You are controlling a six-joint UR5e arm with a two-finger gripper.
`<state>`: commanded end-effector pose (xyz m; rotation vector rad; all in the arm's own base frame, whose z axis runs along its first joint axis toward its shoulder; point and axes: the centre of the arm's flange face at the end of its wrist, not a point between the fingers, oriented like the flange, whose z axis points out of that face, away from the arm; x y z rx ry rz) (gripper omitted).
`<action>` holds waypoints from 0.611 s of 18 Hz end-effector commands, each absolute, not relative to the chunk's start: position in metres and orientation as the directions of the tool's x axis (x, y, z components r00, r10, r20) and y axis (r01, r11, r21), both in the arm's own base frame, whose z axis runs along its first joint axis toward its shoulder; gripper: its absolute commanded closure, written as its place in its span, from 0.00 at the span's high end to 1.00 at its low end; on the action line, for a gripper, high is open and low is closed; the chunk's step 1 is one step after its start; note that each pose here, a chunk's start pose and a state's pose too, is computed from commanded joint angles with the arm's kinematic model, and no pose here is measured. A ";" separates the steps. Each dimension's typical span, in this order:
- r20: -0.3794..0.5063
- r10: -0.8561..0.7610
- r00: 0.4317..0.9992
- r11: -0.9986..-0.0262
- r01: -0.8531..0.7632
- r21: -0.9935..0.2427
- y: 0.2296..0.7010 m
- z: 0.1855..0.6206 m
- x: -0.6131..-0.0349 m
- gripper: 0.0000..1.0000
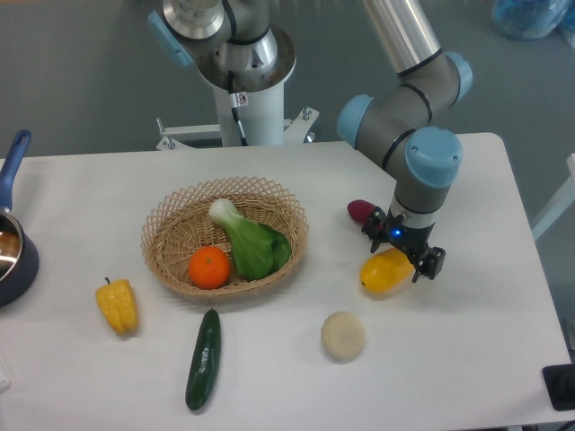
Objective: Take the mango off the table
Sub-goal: 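Close the gripper around the yellow mango, then lift the grasped mango up off the table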
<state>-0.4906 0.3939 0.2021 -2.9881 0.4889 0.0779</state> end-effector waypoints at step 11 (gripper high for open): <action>-0.064 -0.335 0.940 -0.939 -0.338 -0.061 0.390 0.197 -0.489 0.42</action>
